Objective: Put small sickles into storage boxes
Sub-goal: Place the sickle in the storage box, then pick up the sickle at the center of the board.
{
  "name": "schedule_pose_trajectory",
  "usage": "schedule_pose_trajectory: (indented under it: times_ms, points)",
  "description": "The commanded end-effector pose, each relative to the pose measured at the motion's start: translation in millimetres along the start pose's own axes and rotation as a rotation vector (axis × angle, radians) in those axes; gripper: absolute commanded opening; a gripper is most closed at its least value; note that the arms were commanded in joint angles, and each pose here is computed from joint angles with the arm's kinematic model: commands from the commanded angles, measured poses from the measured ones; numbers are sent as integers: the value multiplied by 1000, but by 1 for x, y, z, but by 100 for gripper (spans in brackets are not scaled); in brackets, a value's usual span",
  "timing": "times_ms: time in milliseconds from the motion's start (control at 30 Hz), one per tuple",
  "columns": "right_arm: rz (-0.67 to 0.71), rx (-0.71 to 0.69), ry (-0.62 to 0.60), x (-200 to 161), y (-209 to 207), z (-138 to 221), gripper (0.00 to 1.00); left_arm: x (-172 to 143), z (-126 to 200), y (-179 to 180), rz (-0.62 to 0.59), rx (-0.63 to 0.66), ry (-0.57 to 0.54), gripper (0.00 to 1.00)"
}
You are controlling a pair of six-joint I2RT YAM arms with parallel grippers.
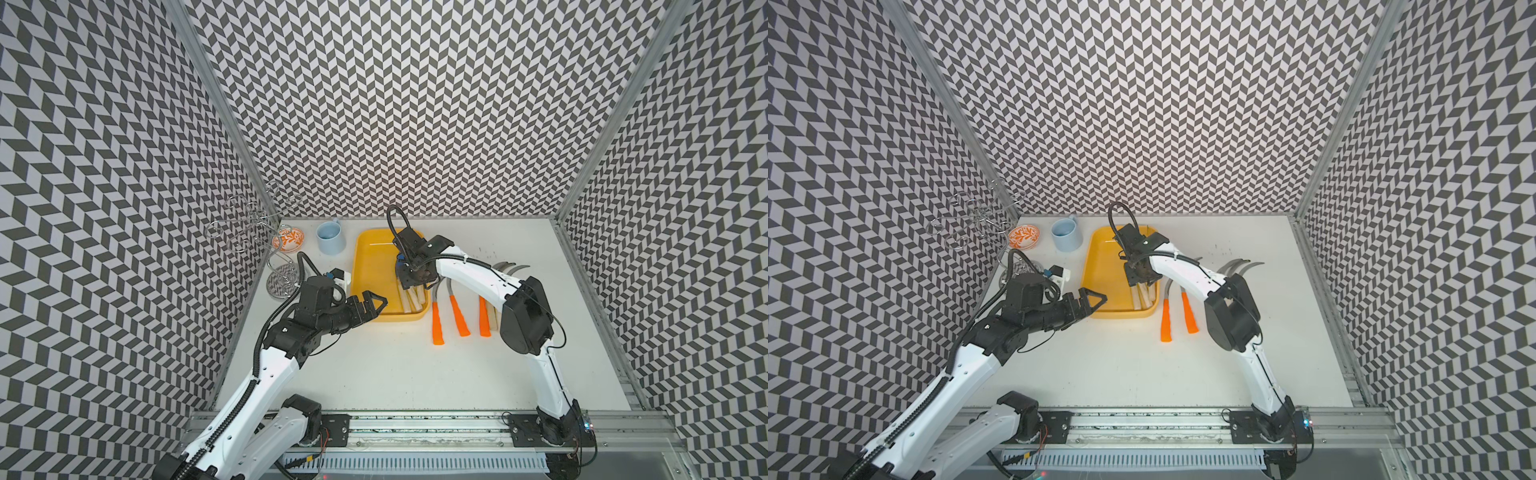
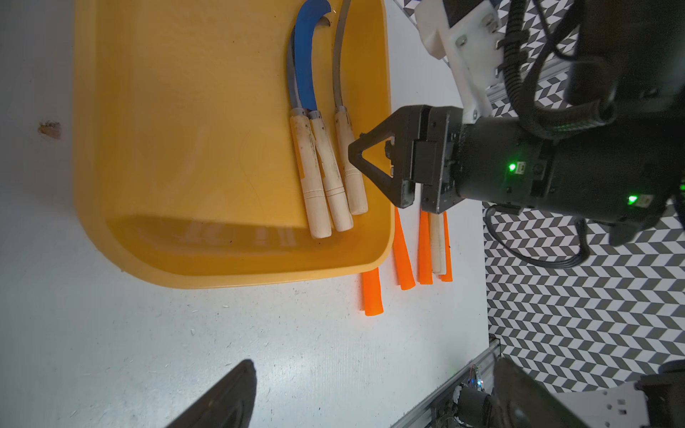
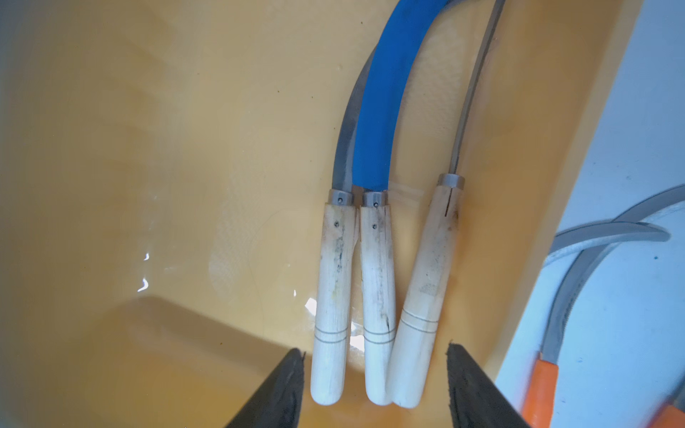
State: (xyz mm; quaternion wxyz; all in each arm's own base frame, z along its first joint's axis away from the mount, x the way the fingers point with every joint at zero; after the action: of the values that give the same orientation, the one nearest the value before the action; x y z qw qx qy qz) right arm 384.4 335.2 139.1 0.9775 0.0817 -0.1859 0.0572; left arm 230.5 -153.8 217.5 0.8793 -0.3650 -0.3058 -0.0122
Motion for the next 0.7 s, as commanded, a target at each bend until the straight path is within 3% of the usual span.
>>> schedule_pose_trajectory:
  times_ms: [0, 367, 667]
  points:
    - [-29, 34, -59, 6, -2, 42, 67, 4, 8, -15, -11, -43, -19, 100]
    - [-74, 47, -61, -29, -29, 70, 99, -22, 3, -42, -11, -87, 19, 100]
    - [-119, 9, -47, -64, -59, 70, 99, -49, -1, -53, -7, -120, 52, 100]
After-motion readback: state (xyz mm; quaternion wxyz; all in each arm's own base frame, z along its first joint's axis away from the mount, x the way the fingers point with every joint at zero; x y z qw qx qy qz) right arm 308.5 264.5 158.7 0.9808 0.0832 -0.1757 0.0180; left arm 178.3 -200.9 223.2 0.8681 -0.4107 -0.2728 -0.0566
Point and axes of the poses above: each gripper's point midway between its finger pads, its own z axis back along the fingers, its own y axis along the line the jaws close on, x = y × z, the point moved 2 cm from there along z, back along the fingers, and after that the axes turned 12 degrees about -z, right-handed, at the moved point
